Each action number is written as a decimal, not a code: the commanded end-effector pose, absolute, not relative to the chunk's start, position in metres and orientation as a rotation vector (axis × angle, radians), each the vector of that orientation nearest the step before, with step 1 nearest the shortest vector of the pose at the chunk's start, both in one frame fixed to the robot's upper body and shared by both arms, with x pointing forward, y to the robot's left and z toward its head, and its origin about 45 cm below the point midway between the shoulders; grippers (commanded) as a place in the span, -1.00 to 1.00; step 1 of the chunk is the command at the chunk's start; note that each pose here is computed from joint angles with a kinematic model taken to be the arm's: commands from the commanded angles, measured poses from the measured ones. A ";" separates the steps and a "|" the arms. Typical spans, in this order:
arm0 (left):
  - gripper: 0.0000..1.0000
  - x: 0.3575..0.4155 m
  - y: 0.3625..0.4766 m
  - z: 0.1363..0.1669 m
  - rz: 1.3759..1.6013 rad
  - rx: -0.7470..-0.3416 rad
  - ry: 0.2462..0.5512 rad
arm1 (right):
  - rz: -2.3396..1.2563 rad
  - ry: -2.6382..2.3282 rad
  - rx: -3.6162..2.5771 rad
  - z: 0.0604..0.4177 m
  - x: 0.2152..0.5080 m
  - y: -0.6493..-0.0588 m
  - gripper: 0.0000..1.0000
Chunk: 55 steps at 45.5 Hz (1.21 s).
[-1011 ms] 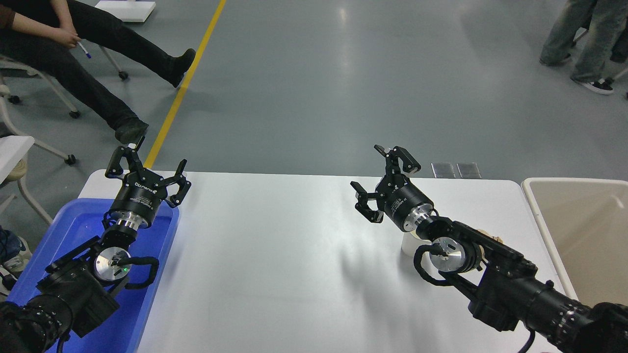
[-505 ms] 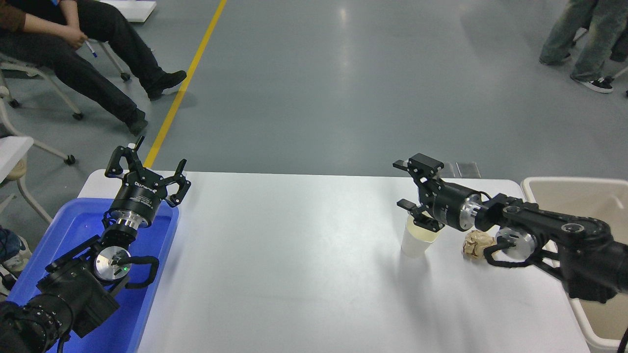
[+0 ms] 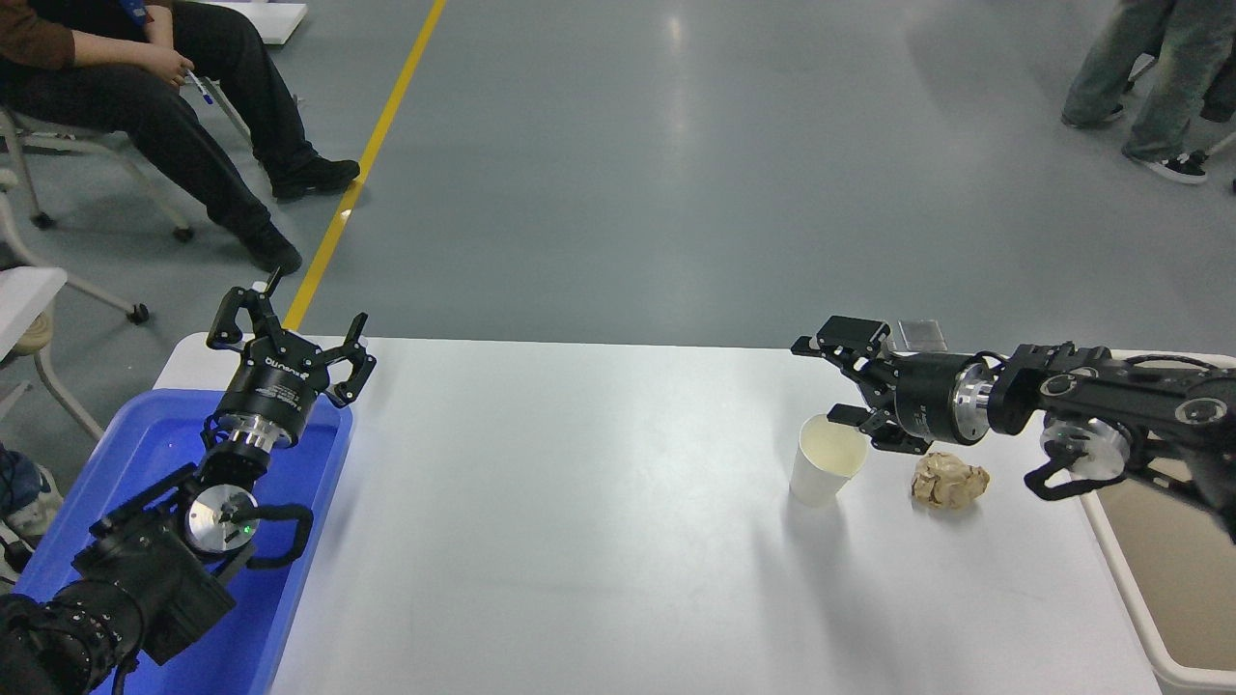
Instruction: Dispose of the paper cup in the dustbin
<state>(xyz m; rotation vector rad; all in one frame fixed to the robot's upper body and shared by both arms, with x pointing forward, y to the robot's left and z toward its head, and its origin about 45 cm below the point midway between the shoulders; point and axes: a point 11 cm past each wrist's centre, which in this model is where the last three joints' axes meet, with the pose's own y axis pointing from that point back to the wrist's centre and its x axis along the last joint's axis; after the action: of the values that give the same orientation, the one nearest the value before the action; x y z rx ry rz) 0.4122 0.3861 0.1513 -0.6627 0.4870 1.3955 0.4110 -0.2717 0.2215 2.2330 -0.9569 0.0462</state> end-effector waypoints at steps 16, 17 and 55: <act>1.00 0.4124 0.386 0.1516 1.394 -0.664 0.487 | 0.317 -0.650 1.963 0.225 0.409 -0.292 1.00; 1.00 0.4124 0.386 0.1516 1.394 -0.664 0.487 | 0.328 -0.633 1.948 0.224 0.408 -0.292 1.00; 1.00 0.4124 0.386 0.1517 1.392 -0.665 0.487 | 0.646 -0.145 1.603 0.221 0.422 -0.228 1.00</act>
<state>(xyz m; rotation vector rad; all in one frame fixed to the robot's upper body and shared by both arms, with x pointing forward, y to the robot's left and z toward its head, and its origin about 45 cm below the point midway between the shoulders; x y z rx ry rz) 0.4123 0.3861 0.1518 -0.6645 0.4865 1.3923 0.4187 -0.2436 0.2234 1.6843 -0.2415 0.5756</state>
